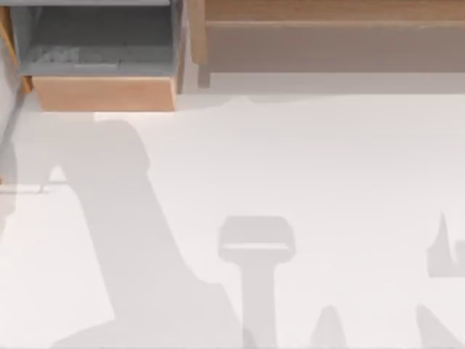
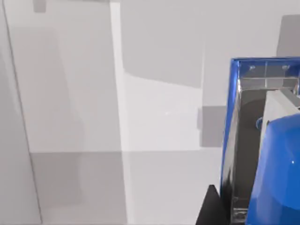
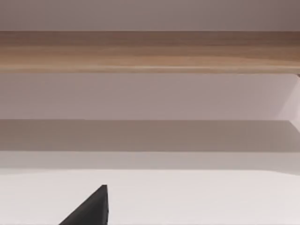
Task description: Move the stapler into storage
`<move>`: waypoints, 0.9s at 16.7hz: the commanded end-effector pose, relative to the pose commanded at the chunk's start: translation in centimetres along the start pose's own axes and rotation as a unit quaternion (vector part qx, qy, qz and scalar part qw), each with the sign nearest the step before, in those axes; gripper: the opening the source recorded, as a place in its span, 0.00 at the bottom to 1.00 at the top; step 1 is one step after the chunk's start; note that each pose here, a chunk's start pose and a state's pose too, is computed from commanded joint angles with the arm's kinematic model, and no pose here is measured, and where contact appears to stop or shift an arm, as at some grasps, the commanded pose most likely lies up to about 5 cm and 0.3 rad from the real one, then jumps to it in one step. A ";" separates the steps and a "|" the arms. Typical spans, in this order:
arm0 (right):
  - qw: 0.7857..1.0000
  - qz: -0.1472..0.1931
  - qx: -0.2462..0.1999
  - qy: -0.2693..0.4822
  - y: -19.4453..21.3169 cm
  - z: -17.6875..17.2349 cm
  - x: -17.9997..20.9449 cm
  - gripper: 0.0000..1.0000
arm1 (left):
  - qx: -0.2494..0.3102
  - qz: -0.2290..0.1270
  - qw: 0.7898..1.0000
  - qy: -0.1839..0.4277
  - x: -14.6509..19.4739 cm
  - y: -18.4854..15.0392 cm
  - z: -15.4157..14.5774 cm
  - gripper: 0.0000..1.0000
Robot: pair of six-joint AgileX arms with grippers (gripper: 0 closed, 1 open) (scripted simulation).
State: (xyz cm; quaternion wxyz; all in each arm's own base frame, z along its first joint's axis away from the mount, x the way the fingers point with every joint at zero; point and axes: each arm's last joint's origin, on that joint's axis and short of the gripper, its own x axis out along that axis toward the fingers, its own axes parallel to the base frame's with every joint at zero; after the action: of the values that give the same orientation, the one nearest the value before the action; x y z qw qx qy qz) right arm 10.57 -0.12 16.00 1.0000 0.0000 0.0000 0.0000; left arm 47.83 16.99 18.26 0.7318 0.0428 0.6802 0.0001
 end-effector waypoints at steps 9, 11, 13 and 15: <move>1.000 0.000 0.000 0.000 0.0 0.0 0.0 1.00 | -0.006 -0.021 0.999 0.032 2.6 -0.3 0.1 0.00; 1.000 0.000 0.000 0.000 0.0 0.0 0.0 1.00 | -0.007 -0.020 0.999 0.029 2.9 -0.3 0.0 0.00; 1.000 0.000 0.000 0.000 0.0 0.0 0.0 1.00 | -0.008 -0.021 0.999 0.031 3.3 -0.2 0.0 0.00; 1.000 0.000 0.000 0.000 0.0 0.0 0.0 1.00 | -0.008 -0.021 0.999 0.032 3.4 -0.2 -0.1 0.00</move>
State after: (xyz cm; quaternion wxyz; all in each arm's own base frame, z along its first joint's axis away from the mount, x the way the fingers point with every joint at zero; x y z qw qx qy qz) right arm 10.57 -0.12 16.00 1.0000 0.0000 0.0000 0.0000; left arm 48.00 16.96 14.89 0.7098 0.0226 0.7040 -0.0086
